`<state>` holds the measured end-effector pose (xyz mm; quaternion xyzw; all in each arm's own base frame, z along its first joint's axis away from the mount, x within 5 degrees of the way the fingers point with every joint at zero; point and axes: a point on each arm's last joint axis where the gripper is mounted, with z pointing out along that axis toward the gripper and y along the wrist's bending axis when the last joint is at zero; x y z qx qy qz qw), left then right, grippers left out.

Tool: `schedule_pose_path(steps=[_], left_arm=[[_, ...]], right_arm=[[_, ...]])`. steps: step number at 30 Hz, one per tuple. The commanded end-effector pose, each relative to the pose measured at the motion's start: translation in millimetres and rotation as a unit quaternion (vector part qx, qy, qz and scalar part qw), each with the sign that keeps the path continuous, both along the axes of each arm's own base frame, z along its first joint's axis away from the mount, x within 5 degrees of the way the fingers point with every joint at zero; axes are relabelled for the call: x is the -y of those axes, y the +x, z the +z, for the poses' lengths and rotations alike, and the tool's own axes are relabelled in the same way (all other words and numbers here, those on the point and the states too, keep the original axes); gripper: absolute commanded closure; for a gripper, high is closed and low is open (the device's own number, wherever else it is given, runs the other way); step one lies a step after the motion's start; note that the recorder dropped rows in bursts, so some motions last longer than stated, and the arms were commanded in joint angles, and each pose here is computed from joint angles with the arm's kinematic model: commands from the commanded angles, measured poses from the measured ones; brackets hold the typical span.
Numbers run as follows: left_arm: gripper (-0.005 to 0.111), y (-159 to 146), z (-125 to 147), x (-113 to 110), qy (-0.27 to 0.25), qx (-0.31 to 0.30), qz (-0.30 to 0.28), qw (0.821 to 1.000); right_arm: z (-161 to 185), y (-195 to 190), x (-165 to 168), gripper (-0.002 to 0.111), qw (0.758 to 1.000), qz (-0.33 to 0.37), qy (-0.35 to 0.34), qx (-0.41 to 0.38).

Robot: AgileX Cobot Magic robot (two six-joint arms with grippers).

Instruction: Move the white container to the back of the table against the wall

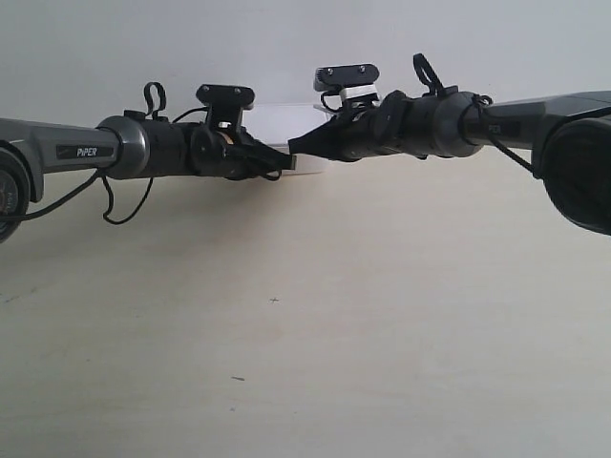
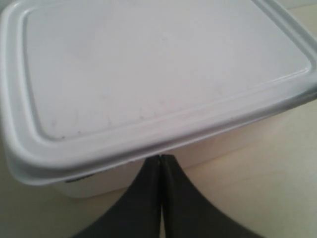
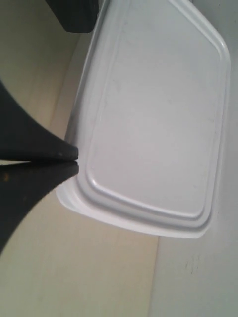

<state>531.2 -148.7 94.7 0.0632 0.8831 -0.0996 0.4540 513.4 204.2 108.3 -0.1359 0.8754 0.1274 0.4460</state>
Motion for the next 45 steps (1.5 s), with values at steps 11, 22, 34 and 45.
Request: schedule_pose_path(steps=[11,22,34,45], left_arm=[[0.107,-6.4,2.2,2.1,0.03,-0.043,-0.033,0.998],[0.107,-37.3,36.5,-11.0,0.057,-0.044,-0.048,0.996],[0.107,-243.0,162.0,-73.7,-0.023,0.102,0.031,0.994],[0.107,-418.9,205.3,-115.0,-0.081,0.212,0.001,0.974]], right_arm=[[25.0,-2.2,1.1,0.108,1.0,0.022,-0.01,0.0],[40.4,-20.7,0.5,0.108,0.992,0.085,-0.051,-0.081],[179.6,-179.6,60.4,0.108,0.998,0.057,0.011,-0.018],[249.9,-360.4,126.2,0.108,0.987,0.068,0.075,0.124]])
